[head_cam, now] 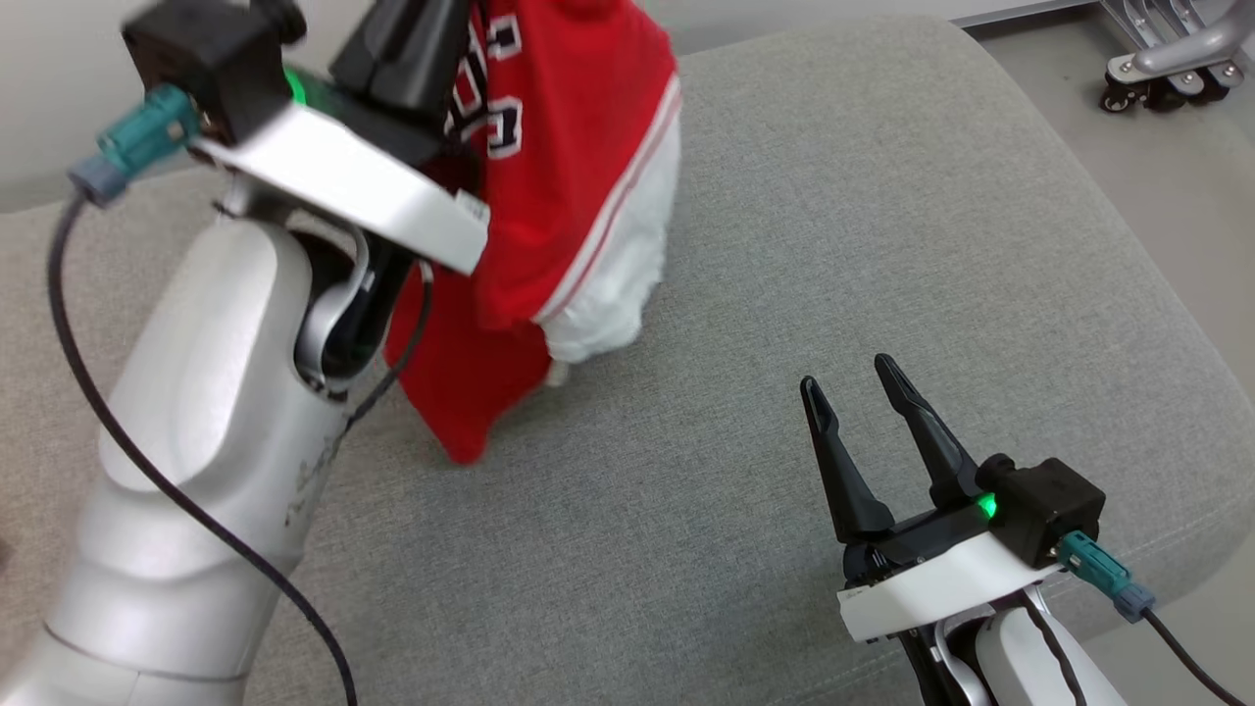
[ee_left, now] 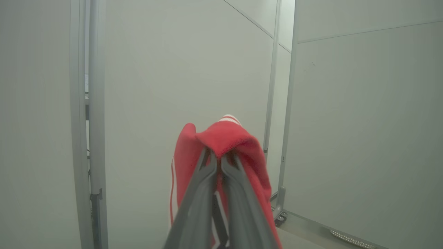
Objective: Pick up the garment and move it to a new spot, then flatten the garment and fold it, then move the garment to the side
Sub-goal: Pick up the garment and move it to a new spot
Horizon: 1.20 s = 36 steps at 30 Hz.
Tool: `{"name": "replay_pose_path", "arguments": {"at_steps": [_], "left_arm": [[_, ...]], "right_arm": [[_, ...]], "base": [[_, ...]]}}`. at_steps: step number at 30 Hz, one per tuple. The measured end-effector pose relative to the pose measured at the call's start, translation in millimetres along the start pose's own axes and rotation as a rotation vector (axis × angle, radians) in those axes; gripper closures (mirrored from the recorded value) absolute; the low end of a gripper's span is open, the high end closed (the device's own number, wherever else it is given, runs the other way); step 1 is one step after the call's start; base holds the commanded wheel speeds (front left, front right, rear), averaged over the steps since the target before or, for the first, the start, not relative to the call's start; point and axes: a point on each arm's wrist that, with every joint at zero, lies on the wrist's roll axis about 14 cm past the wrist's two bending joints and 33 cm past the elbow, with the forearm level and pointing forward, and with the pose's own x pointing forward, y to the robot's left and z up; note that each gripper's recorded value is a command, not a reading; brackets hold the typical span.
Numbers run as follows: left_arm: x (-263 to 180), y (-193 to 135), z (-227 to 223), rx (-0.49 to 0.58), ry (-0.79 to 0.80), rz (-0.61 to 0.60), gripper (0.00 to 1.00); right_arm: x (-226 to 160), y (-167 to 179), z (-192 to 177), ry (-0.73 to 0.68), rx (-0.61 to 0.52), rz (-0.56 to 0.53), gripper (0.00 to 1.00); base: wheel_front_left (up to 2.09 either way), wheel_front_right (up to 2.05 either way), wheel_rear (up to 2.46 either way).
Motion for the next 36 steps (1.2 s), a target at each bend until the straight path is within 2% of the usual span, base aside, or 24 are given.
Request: {"name": "replay_pose_path", "arguments": {"at_steps": [11,14,15,21,22,23,24,29,36], "left_arm": [[-93.8,56.2,-117.3,0.058,0.323,0.162,1.00],[-111.6,65.6,-131.0,0.076,0.379,0.204,1.00],[-127.9,77.9,-140.3,0.123,0.433,0.249,1.00],[-157.0,101.0,-149.9,0.205,0.519,0.357,1.00],[-159.8,103.0,-149.6,0.208,0.525,0.371,0.64],[-162.1,104.8,-148.5,0.206,0.525,0.390,0.20],[-163.9,104.4,-148.2,0.199,0.526,0.400,0.00],[-161.0,103.5,-123.6,0.145,0.433,0.467,0.00],[-186.3,99.3,-81.5,0.110,0.286,0.576,0.00]], "right_arm": [[8.0,7.4,-10.4,0.022,0.017,0.025,0.00],[10.0,11.9,-11.9,0.025,0.016,0.040,0.00],[11.9,17.0,-13.7,0.029,0.015,0.056,0.00],[16.1,27.6,-13.2,0.025,0.015,0.091,0.00],[16.4,29.8,-13.2,0.025,0.015,0.098,0.00],[16.7,31.8,-13.2,0.024,0.017,0.104,0.00],[16.9,33.8,-13.0,0.024,0.018,0.110,0.00],[16.9,43.5,-9.8,0.014,0.022,0.139,0.00],[13.0,57.1,-2.7,-0.007,0.025,0.175,0.00]], "base": [[0.00,0.00,0.00],[0.00,0.00,0.00],[0.00,0.00,0.00],[0.00,0.00,0.00],[0.00,0.00,0.00],[0.00,0.00,0.00],[0.00,0.00,0.00],[0.00,0.00,0.00],[0.00,0.00,0.00]]}}
